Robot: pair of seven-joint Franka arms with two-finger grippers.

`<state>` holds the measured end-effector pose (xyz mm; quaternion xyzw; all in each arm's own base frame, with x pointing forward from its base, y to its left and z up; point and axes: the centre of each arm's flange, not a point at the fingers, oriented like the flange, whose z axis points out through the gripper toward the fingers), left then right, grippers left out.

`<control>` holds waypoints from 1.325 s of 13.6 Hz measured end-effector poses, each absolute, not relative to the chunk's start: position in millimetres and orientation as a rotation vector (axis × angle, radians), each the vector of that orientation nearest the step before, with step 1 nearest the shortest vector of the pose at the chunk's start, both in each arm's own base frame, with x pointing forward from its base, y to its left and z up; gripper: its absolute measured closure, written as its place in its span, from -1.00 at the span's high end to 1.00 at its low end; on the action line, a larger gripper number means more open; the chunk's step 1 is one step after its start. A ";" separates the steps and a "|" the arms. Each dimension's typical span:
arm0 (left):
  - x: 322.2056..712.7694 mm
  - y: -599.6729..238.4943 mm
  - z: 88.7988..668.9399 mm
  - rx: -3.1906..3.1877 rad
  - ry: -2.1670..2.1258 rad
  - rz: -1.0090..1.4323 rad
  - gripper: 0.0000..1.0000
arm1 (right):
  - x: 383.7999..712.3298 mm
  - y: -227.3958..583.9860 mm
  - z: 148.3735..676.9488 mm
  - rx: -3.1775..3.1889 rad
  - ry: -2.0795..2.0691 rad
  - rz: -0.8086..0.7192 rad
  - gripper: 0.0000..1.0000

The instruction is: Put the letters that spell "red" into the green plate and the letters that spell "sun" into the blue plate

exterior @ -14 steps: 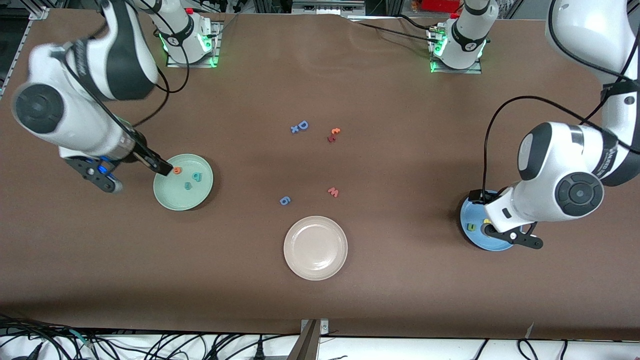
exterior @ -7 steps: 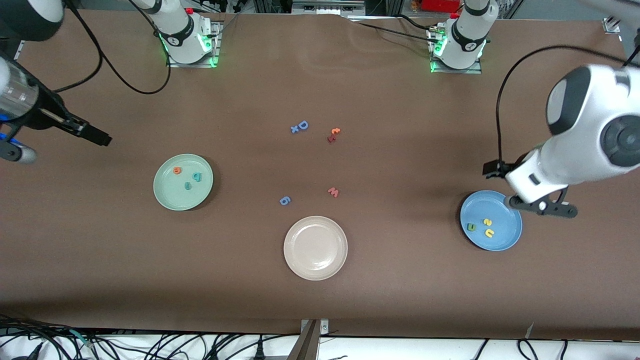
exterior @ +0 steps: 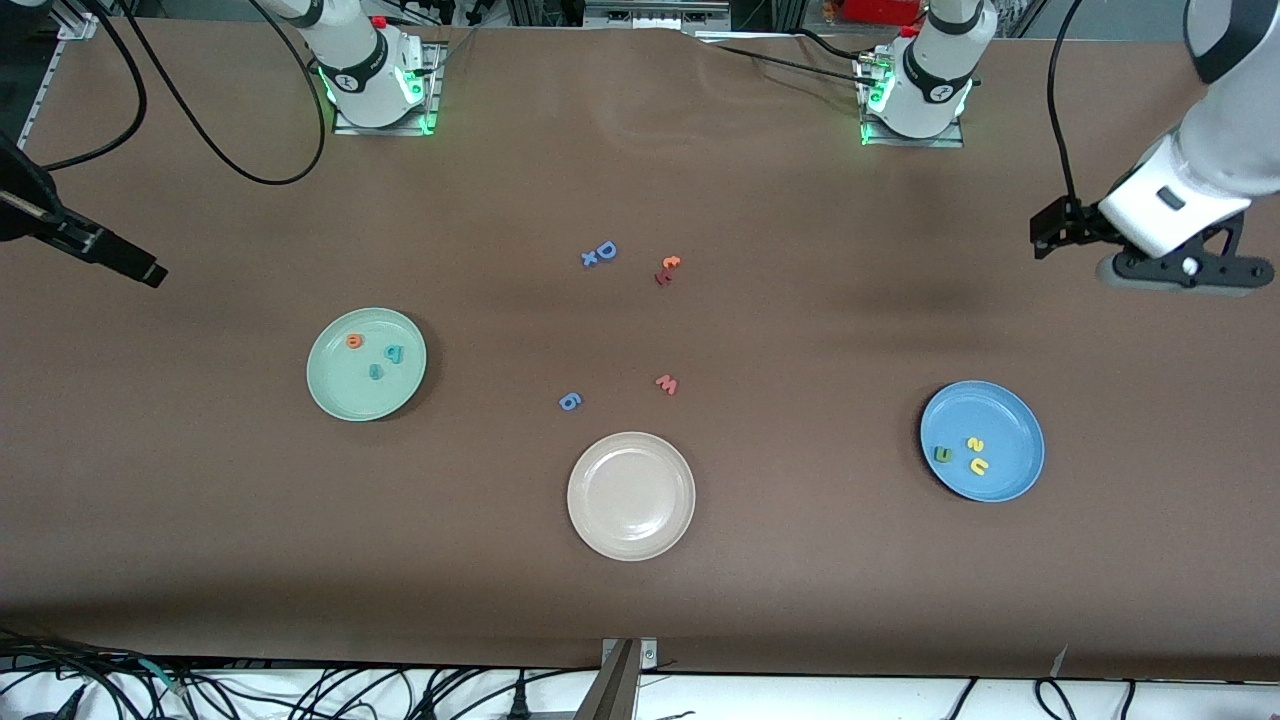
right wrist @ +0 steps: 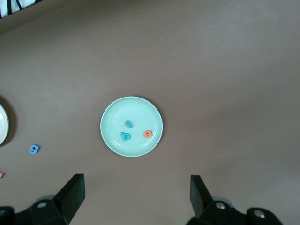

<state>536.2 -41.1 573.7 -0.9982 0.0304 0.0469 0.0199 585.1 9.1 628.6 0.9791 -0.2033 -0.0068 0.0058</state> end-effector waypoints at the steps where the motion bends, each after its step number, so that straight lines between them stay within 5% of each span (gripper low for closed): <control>1: 529.2 -37.1 576.8 -3.136 0.046 0.132 1.00 | 584.7 7.8 629.5 3.071 -0.634 -0.021 0.98; 8: 513.4 10.4 630.5 -3.167 -0.139 -0.184 1.00 | 583.1 -19.6 633.7 3.147 -0.469 0.032 0.98; 18: 518.8 9.3 654.0 -3.173 -0.113 -0.194 1.00 | 579.3 -28.8 631.6 3.135 -0.470 0.030 1.00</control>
